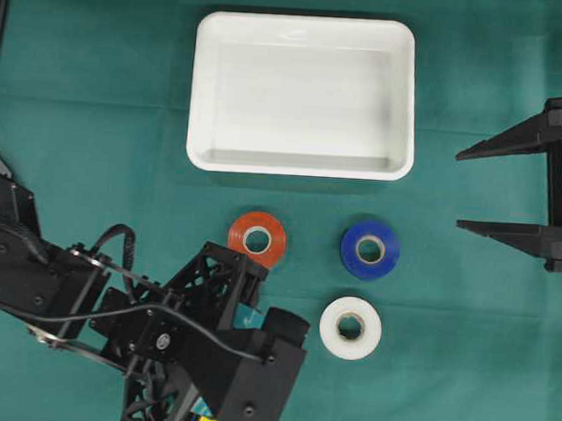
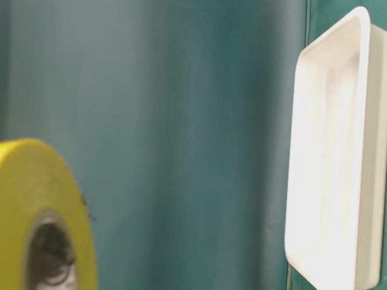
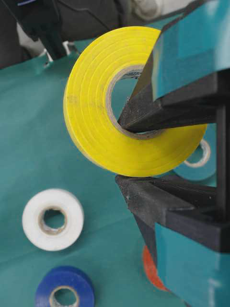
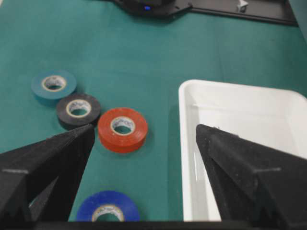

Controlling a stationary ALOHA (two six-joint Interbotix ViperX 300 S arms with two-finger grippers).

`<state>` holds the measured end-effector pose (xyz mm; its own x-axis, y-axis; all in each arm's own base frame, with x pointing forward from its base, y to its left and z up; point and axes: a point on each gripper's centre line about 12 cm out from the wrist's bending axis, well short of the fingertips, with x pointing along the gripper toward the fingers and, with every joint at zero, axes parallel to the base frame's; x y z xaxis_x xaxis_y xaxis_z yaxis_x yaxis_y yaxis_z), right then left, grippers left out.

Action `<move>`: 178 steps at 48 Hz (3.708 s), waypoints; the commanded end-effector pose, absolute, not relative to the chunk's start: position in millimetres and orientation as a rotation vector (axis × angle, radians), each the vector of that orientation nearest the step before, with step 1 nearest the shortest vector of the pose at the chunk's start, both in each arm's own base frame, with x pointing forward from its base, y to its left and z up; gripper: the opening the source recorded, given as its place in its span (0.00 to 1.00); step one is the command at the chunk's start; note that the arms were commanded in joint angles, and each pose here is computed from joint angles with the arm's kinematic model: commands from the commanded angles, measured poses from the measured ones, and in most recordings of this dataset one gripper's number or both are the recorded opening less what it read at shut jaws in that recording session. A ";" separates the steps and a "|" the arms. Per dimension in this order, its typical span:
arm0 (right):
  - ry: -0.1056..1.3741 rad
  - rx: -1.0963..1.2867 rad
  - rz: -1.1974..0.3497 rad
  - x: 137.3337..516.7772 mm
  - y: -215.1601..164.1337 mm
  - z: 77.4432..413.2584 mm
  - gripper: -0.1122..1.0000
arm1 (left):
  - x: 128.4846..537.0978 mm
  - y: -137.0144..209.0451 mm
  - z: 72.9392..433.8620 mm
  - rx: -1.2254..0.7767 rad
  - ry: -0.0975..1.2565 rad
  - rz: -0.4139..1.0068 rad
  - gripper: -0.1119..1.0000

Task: Pick up the tape from a random location and place it into the white case.
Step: 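Close the left gripper on the yellow tape roll and lift it, then carry the yellow tape with the left gripper over the white tray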

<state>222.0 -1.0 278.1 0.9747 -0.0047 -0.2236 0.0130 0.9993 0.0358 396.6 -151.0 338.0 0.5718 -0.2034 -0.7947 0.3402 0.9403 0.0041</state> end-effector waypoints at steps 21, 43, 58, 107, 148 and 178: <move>0.205 0.037 -0.008 225.8 -1.0 287.1 0.91 | 392.0 -148.2 361.2 0.155 0.847 -0.322 0.31; 0.224 0.033 -0.009 225.4 -1.1 284.9 0.91 | 392.0 -146.8 361.3 0.152 0.848 -0.318 0.31; 0.222 0.031 -0.009 225.5 -1.1 285.6 0.91 | 392.2 -146.2 360.7 0.152 0.849 -0.317 0.31; 0.238 0.023 -0.009 225.4 -1.2 283.6 0.91 | 351.2 64.8 339.8 -0.077 0.906 0.184 0.31; 0.259 0.019 -0.011 224.7 -1.6 281.2 0.91 | 330.8 149.0 330.2 -0.178 0.847 0.407 0.31; 0.262 0.019 -0.009 224.9 -1.3 280.6 0.91 | 405.4 174.7 333.8 -0.158 0.811 0.392 0.31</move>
